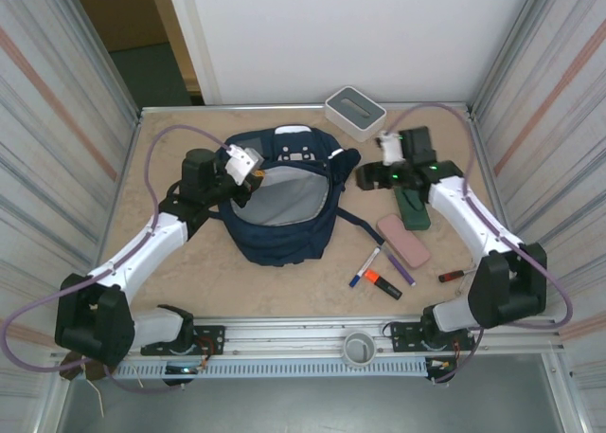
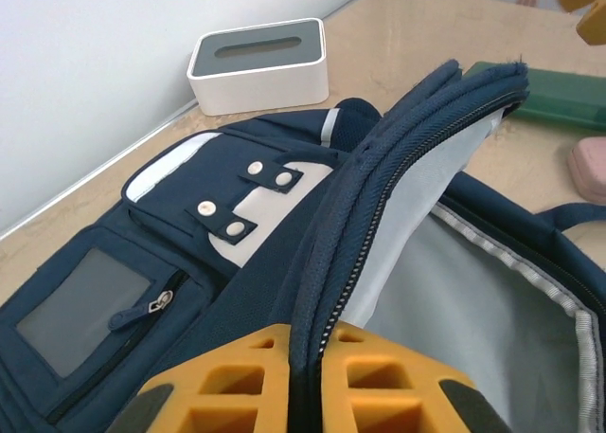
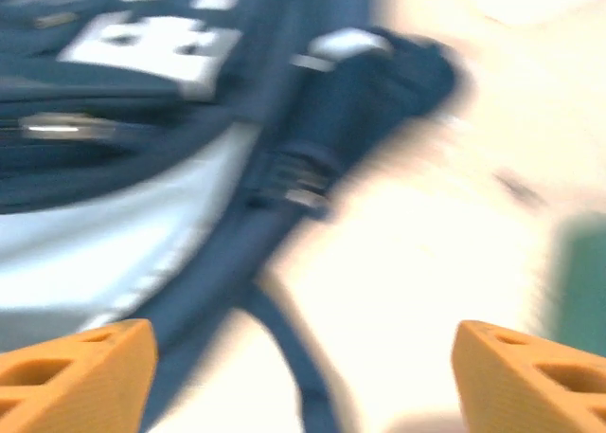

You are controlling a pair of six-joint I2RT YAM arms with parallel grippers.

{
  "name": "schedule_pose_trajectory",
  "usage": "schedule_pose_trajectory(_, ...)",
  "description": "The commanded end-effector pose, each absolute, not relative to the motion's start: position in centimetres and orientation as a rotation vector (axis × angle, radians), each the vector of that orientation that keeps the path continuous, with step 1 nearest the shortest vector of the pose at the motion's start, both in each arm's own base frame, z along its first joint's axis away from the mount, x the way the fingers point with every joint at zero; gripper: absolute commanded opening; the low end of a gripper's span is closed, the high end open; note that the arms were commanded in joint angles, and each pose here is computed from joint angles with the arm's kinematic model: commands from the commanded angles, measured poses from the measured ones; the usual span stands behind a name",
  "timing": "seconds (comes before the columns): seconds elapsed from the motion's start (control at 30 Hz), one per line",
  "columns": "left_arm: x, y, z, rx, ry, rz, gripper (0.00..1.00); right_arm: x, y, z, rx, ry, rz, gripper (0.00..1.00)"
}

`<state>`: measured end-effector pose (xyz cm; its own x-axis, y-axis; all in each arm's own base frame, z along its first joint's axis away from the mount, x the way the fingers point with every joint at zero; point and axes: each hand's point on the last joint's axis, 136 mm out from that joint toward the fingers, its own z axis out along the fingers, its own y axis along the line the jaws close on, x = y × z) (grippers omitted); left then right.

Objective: Pack the student bag

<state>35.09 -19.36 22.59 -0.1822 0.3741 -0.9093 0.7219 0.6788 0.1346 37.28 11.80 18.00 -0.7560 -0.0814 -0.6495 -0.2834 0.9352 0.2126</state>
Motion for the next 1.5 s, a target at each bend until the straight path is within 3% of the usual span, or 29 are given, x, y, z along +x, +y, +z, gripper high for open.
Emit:
schedule_pose_trajectory(0.0,34.3,-19.5,24.6,0.772,1.792,-0.495,0.00,36.9,3.9,15.4,0.150,2.499,0.176,0.87)
schedule_pose_trajectory(0.17,34.0,-19.9,24.7,0.742,1.784,-0.559,0.00,36.6,-1.0,11.1,0.307,2.629,0.039,0.92)
schedule_pose_trajectory(0.5,34.0,-19.5,24.4,0.724,1.802,-0.540,0.00,36.5,0.1,4.5,0.278,2.857,0.111,0.97)
schedule_pose_trajectory(0.6,33.9,-19.5,24.3,0.721,1.803,-0.539,0.00,36.6,0.7,4.1,0.263,2.862,0.140,0.89)
schedule_pose_trajectory(0.83,34.0,-19.3,25.4,0.658,1.814,-0.572,0.00,36.8,1.3,7.0,0.219,2.795,0.151,0.49)
schedule_pose_trajectory(0.9,34.0,-19.3,26.0,0.626,1.812,-0.588,0.00,36.8,1.7,9.2,0.204,2.739,0.155,0.44)
schedule_pose_trajectory(1.17,34.9,-18.8,30.0,0.473,1.792,-0.698,0.00,33.5,13.8,17.4,-0.224,2.555,0.563,0.41)
schedule_pose_trajectory(1.3,35.6,-19.0,31.3,0.455,1.772,-0.770,0.00,29.5,20.9,18.4,-0.559,2.555,0.737,0.43)
schedule_pose_trajectory(1.47,36.3,-19.3,31.7,0.460,1.780,-0.843,0.00,27.0,25.0,17.8,-0.808,2.599,0.802,0.44)
